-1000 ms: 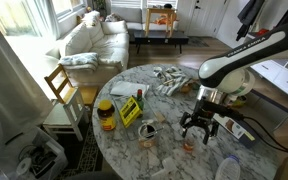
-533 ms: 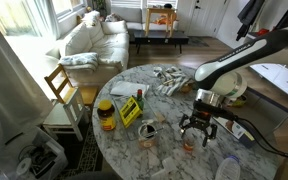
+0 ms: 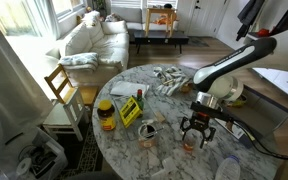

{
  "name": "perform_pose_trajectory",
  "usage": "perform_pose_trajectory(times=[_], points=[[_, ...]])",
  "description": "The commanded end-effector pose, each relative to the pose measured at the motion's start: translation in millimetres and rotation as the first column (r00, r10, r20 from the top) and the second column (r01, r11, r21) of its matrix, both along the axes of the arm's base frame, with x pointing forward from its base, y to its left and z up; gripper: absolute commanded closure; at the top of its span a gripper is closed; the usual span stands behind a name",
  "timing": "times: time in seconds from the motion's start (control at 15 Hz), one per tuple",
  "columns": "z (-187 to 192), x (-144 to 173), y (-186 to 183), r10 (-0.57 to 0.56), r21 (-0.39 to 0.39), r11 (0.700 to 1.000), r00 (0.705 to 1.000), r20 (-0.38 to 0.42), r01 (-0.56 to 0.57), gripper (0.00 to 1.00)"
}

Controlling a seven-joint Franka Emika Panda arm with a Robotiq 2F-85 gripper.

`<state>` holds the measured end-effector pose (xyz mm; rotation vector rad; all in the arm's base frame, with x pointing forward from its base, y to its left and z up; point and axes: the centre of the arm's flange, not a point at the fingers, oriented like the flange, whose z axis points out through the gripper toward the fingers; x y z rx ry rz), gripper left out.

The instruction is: Turn the clear small jar with the red lid the right way up on the table, pick up the wooden block and put it on the clear small jar with a red lid

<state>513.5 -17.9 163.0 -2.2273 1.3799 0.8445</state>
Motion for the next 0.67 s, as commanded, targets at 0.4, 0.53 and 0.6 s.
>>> perform_pose_trajectory(times=[0.4,0.53,0.6], points=[[-3.3,6.7,-9.6,-0.122,-0.040,0.992,0.992,-0.033,0.120,0.76],[11.7,9.1,-9.4,-0.146,-0.110,0.984,0.989,-0.026,0.142,0.76],[20.4,9.4,-7.3,-0.148,-0.166,0.976,0.989,-0.018,0.143,0.76]])
